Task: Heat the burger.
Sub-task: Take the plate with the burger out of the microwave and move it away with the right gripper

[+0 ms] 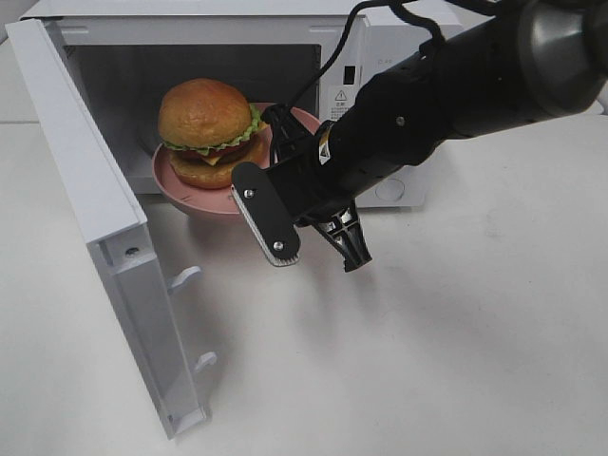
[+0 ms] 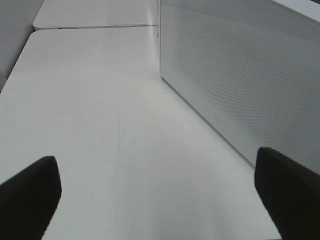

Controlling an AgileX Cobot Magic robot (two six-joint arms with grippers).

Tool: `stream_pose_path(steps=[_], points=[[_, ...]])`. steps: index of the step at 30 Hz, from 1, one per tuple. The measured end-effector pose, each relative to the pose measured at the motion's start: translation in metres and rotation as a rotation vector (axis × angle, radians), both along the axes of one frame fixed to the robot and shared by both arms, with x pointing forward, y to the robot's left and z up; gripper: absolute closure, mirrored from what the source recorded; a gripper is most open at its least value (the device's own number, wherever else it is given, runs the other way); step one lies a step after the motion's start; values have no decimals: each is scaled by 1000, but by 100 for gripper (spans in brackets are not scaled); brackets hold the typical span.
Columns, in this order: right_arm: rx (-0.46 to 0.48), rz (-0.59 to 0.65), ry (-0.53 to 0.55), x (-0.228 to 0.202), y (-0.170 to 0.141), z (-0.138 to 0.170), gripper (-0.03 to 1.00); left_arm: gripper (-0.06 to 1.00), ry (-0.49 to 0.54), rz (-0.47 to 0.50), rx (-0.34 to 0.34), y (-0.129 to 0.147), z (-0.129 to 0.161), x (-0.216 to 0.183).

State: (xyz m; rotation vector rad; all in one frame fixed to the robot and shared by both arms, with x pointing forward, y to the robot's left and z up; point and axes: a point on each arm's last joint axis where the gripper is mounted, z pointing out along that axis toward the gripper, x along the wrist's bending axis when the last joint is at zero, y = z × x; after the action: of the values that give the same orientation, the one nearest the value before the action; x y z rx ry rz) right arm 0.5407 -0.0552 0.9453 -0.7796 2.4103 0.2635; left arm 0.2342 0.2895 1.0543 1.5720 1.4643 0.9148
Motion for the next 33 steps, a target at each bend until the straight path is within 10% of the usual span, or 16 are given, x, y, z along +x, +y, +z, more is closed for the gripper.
stream_pose_path(steps=[33], points=[[30, -41, 26, -103, -82, 23, 88, -5, 0, 0, 0, 0, 0, 0]])
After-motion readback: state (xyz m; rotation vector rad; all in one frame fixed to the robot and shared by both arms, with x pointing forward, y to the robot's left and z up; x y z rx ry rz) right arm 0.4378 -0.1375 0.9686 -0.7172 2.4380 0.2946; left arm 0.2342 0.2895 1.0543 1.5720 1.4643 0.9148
